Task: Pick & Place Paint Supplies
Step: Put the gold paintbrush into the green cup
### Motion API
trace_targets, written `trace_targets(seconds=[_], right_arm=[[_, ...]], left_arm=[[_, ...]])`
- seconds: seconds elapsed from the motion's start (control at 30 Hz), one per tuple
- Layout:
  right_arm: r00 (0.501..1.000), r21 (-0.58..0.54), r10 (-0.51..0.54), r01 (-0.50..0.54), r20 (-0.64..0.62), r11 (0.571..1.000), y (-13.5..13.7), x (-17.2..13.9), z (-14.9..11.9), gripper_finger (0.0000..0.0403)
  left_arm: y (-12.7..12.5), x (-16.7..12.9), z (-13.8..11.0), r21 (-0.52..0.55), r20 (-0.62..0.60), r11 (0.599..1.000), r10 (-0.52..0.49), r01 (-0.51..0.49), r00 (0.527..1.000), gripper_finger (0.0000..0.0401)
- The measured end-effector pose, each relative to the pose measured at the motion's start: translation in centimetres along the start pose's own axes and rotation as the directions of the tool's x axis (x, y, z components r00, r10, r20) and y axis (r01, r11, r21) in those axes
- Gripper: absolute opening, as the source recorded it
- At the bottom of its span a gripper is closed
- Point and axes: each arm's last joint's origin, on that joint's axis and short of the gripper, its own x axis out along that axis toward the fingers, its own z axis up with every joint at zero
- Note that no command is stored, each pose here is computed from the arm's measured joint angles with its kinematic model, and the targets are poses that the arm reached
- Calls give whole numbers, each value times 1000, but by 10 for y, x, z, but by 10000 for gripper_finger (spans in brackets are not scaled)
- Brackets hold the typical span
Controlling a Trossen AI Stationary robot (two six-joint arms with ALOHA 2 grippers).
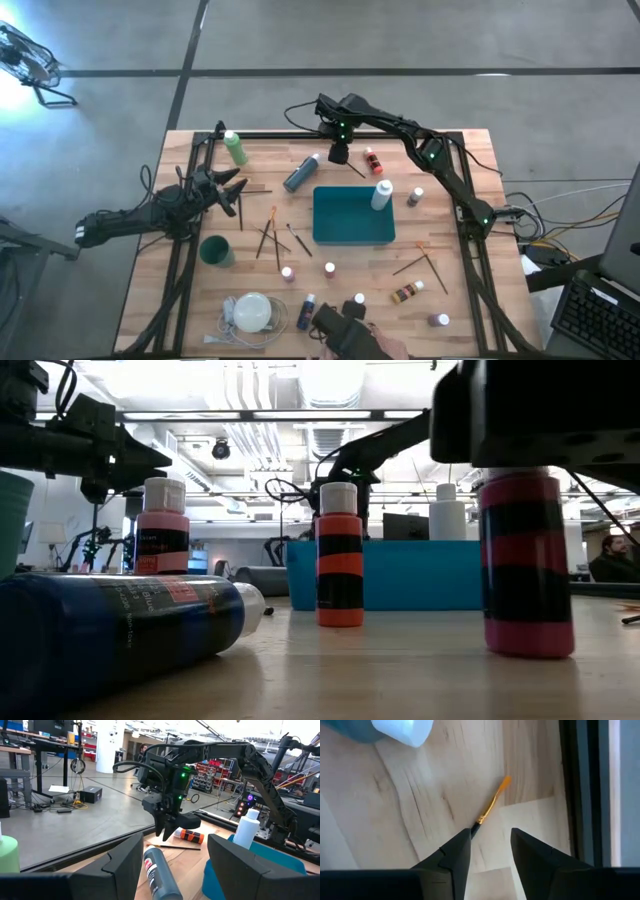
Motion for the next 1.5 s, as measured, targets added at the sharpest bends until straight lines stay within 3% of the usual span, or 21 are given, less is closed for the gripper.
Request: trace_targets(seconds=[0.53,0.8,0.9,1.17,1.5], right_arm=[[1000,10,15,-14,-7,1000,10,2,3,187],[1000,252,26,-29,15,967,8,3,3,165],[999,296,46,-52,26,954,9,3,4,155],[999,345,9,7,-45,938,8,22,-4,153],[1000,352,-25,24,-2,936,7,23,0,156]], left_arm=[[0,0,0,0,0,1000,0,0,1000,227],[0,0,0,0,0,1000,0,0,1000,227],[0,0,0,0,0,1000,0,0,1000,227],[0,0,0,0,0,1000,0,0,1000,227],[0,0,0,0,0,1000,0,0,1000,227]])
